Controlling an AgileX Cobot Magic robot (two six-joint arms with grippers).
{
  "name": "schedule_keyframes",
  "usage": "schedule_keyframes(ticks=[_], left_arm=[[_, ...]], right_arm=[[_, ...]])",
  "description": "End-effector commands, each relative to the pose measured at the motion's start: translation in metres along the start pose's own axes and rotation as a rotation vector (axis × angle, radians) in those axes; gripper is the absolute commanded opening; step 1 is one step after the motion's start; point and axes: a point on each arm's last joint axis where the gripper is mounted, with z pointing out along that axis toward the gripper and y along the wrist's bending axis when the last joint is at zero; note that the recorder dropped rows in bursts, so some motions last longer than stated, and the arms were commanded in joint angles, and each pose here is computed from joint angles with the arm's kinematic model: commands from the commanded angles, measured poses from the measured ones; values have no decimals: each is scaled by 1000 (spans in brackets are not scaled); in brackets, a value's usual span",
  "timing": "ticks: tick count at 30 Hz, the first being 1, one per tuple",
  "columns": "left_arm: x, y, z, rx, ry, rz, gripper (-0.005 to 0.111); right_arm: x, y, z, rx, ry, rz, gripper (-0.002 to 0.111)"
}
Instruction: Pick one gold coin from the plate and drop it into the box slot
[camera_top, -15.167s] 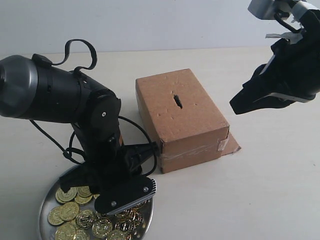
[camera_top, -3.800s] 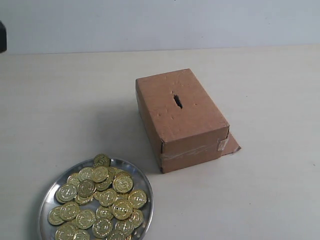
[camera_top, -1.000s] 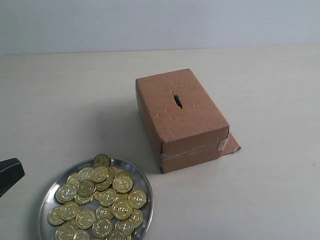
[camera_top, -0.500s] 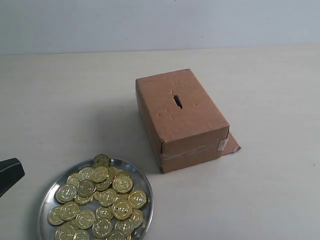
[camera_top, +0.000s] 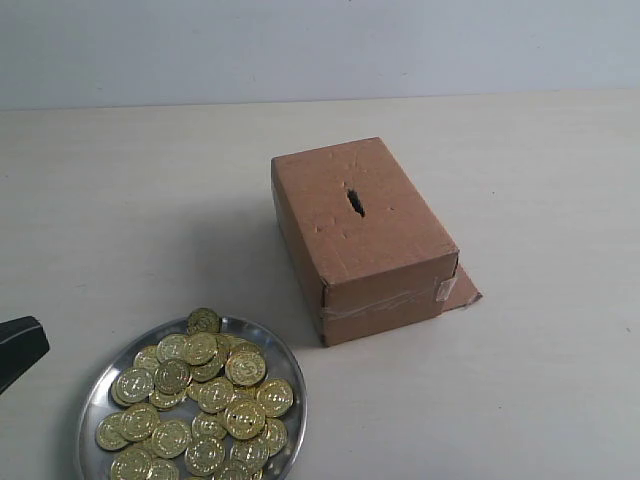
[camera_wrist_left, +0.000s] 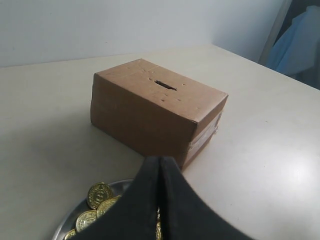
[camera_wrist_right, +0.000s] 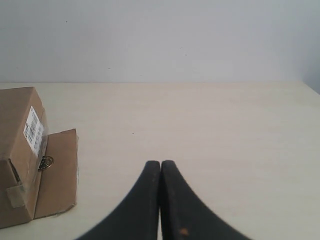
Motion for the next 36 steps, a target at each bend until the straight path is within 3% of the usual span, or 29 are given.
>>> schedule_keyframes(ticks=[1, 19, 30, 36], left_arm=[[0, 0, -1, 3, -7, 2, 0], [0, 1, -1, -4, -11, 1, 0], [0, 28, -19, -369, -73, -62, 0], [3, 29, -31, -468, -99, -3, 0]], right_arm=[[1, 0, 0, 5, -7, -1, 0], [1, 0, 0, 5, -7, -1, 0], [1, 0, 0, 5, -7, -1, 0], [1, 0, 0, 5, -7, -1, 0]])
